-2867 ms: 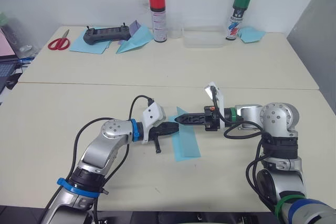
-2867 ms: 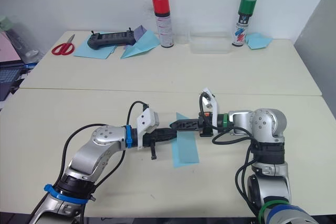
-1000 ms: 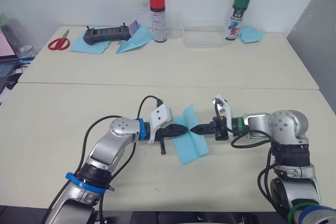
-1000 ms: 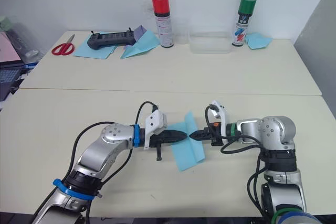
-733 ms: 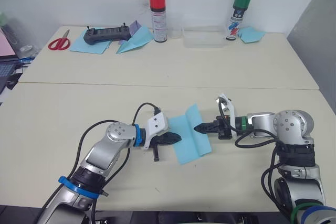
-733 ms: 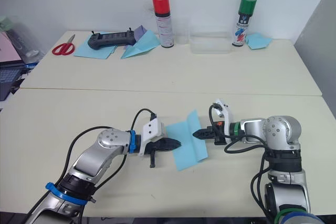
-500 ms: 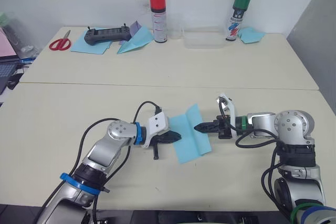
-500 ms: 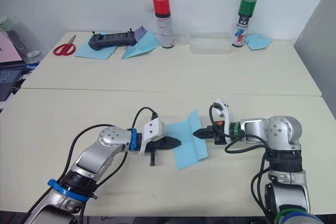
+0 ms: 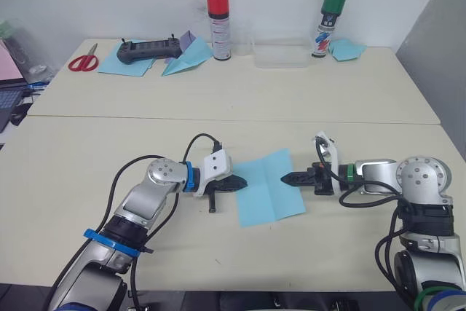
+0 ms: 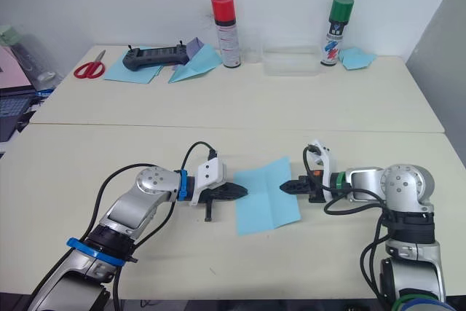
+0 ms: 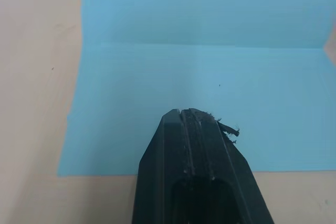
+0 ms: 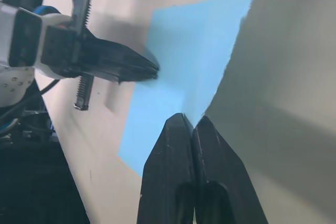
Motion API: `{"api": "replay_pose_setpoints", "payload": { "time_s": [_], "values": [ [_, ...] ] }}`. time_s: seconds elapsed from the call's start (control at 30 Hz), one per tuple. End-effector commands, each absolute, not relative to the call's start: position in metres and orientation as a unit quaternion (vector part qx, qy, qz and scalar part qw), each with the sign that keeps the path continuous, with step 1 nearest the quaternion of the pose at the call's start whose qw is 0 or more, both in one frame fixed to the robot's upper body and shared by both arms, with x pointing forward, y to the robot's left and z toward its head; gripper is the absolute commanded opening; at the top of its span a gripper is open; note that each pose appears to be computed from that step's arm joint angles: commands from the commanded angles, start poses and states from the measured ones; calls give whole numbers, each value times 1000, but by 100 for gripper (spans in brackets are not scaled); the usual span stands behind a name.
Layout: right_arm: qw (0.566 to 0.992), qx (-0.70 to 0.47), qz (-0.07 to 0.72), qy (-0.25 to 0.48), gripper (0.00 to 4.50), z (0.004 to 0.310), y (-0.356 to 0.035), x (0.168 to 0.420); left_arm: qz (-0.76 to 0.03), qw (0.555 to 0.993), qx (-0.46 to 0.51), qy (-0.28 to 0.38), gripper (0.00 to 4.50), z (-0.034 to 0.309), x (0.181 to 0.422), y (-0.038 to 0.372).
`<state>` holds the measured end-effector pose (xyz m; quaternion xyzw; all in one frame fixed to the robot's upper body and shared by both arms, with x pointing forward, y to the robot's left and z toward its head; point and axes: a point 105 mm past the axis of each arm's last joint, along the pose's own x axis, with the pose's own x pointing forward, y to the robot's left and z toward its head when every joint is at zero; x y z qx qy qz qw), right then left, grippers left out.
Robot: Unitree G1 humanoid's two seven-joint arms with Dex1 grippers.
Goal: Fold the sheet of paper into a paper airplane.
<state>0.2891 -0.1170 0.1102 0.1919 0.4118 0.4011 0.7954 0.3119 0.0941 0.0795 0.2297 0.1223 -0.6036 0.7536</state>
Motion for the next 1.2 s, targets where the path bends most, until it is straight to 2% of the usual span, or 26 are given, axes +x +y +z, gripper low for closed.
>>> {"api": "replay_pose_setpoints", "payload": {
  "time_s": [0.03, 0.3, 0.83, 1.17, 1.2],
  "values": [
    [791, 189, 410, 412, 5, 111, -120, 282, -584, 757, 246, 159, 0, 65, 315, 107],
    [775, 190, 427, 426, 5, 99, -115, 259, -585, 757, 244, 159, 0, 64, 312, 104],
    [809, 170, 388, 409, 5, 97, -123, 277, -593, 746, 250, 172, 0, 59, 304, 109],
    [806, 164, 402, 402, 5, 97, -121, 276, -591, 746, 251, 174, 0, 57, 301, 109],
    [808, 164, 402, 398, 21, 98, -121, 278, -591, 746, 251, 174, 0, 57, 301, 109]
  ]
}}
